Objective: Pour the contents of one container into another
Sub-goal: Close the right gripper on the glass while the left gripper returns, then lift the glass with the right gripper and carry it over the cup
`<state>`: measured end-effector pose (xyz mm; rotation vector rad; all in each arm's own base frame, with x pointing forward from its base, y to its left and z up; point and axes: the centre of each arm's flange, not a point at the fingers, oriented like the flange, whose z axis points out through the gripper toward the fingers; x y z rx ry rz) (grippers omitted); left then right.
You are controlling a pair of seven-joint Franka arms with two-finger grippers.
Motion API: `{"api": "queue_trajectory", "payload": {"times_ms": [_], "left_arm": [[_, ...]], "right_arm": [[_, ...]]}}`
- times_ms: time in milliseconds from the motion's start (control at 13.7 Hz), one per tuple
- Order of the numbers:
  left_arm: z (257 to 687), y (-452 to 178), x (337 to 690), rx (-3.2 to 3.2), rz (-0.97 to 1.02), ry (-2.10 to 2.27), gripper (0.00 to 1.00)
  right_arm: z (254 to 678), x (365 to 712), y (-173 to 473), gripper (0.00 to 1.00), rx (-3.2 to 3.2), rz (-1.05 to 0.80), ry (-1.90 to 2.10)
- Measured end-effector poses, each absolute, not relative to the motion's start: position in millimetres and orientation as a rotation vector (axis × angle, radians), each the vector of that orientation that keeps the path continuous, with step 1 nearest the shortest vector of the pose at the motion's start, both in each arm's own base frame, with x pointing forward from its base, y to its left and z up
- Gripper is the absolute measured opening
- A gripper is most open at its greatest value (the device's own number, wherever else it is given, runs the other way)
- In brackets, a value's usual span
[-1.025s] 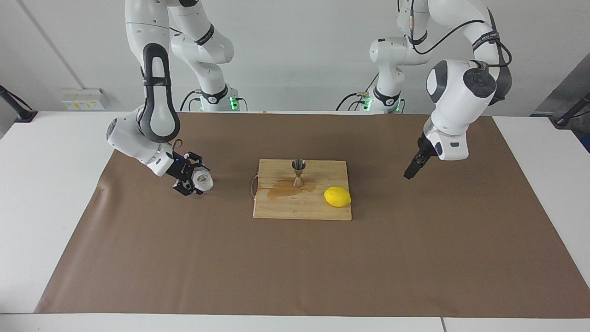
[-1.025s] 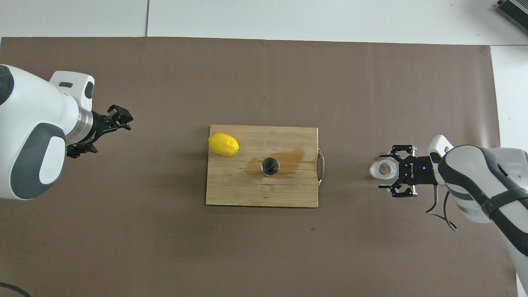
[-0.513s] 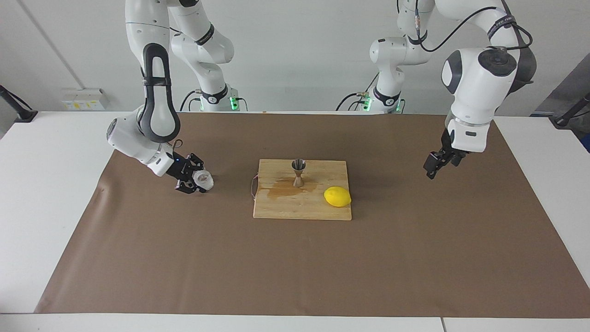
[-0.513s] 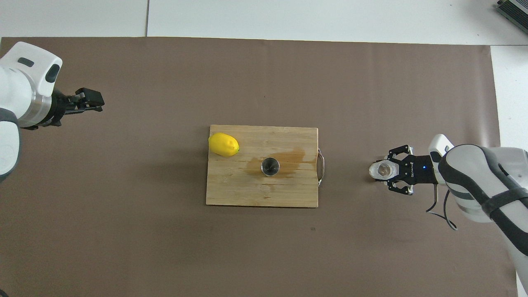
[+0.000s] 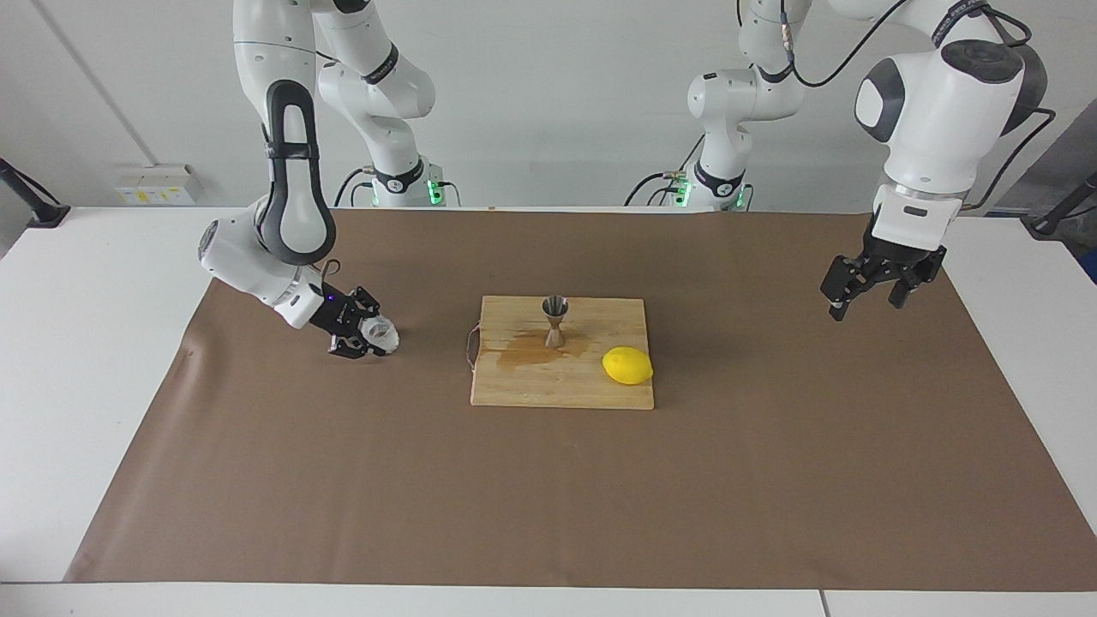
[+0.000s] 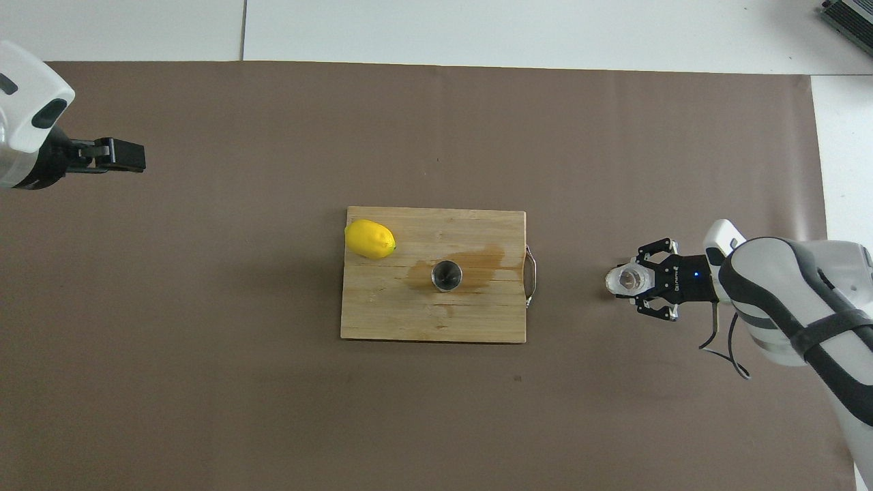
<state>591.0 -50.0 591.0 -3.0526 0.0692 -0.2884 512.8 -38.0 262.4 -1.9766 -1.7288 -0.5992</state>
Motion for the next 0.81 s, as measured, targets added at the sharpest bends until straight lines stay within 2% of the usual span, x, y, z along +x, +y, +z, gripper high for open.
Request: {"api": "queue_trajectory", "payload": {"times_ms": [439, 805], "left_arm": [[620, -39, 574, -3.102, -0.093, 0.194, 1.00], [620, -36, 574, -3.101, -0.085, 0.267, 1.00]], "right_arm": [[303, 528, -3, 0.51, -2.026, -0.614, -1.683], [339, 541, 54, 0.51, -2.103, -0.626, -1.627]]}}
